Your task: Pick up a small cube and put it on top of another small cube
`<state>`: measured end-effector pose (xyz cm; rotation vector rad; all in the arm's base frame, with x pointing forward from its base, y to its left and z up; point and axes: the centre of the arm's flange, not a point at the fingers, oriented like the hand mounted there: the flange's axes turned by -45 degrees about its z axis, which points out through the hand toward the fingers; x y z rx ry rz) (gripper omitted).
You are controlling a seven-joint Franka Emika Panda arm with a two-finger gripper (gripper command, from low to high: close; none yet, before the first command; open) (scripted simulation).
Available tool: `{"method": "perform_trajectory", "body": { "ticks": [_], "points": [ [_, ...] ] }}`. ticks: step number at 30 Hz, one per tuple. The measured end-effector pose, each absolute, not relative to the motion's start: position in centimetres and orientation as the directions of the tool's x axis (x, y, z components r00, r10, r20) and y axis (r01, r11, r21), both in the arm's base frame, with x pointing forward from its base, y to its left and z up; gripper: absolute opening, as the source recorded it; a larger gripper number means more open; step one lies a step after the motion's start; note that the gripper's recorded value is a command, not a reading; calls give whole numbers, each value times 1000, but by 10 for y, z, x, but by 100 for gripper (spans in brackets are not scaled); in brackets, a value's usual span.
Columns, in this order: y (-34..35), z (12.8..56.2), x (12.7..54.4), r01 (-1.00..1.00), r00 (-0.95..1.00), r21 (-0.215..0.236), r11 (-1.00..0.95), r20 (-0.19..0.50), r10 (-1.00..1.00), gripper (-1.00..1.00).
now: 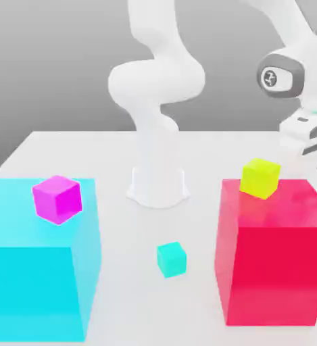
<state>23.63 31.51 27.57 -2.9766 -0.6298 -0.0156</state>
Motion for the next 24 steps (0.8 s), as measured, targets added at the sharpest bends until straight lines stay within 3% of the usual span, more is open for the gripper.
{"method": "perform_trajectory", "body": {
  "ticks": [12, 24],
  "points": [
    [272, 222, 232, 121, 992, -53, -991, -37, 123, 0],
    [236, 195, 235, -138, 990, -7, -990, -17, -138, 0]
  ]
}}
